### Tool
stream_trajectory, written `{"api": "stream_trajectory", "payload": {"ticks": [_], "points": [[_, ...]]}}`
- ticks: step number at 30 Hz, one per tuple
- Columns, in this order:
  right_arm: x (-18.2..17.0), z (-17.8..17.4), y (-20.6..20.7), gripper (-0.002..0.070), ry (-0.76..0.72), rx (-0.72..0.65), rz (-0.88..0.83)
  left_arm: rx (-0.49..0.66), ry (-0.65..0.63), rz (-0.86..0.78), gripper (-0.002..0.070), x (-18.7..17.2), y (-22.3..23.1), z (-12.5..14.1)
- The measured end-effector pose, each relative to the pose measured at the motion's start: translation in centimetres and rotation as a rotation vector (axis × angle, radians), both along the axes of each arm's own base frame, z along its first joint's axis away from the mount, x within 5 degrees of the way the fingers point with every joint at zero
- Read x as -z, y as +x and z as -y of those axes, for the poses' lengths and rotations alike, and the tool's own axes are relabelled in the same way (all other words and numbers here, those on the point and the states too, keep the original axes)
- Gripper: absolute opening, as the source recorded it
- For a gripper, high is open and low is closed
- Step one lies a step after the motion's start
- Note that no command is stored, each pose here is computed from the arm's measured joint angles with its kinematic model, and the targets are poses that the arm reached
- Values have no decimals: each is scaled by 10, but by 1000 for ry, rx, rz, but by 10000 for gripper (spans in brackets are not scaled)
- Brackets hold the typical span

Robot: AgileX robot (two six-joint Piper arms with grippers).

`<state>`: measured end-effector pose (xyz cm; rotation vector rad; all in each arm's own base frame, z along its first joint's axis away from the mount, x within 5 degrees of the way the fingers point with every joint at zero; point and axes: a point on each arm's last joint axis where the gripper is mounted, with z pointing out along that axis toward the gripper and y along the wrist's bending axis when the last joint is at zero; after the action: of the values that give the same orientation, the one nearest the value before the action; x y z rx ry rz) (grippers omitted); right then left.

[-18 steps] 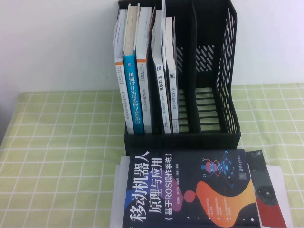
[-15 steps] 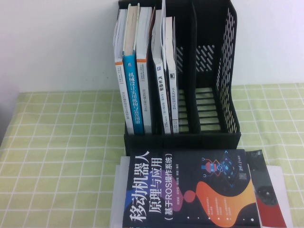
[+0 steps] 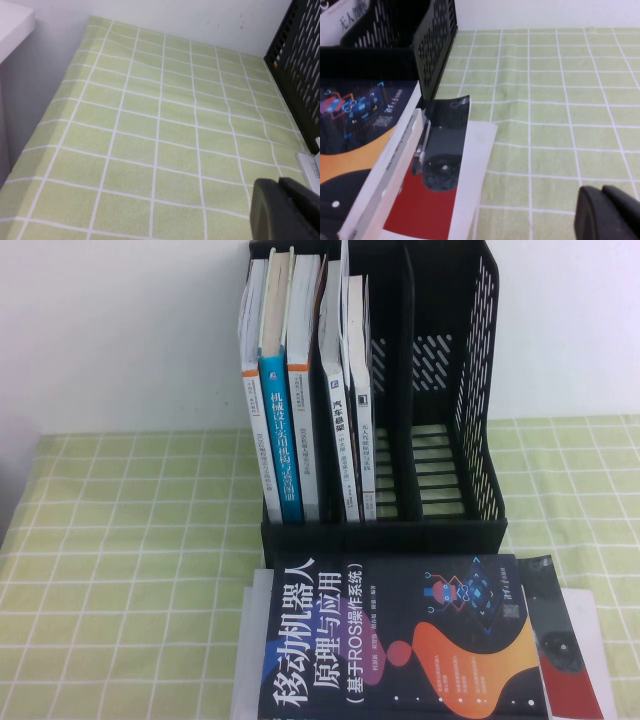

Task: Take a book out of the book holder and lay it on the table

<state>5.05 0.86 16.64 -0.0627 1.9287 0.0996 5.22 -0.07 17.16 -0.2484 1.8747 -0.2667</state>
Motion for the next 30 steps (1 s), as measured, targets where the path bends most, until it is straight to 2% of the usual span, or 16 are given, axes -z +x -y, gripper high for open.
{"api": "stream_trajectory", "payload": {"ticks": [11,24,30], "points": [[0,0,0,-2,0,0,0,0,0,0,-3,0,0,0],[0,1,0,-2,-67,-17,7,1,3,0,-3,0,0,0],[0,1,0,-2,-68,-18,7,23,114,9,-3,0,0,-1]]}}
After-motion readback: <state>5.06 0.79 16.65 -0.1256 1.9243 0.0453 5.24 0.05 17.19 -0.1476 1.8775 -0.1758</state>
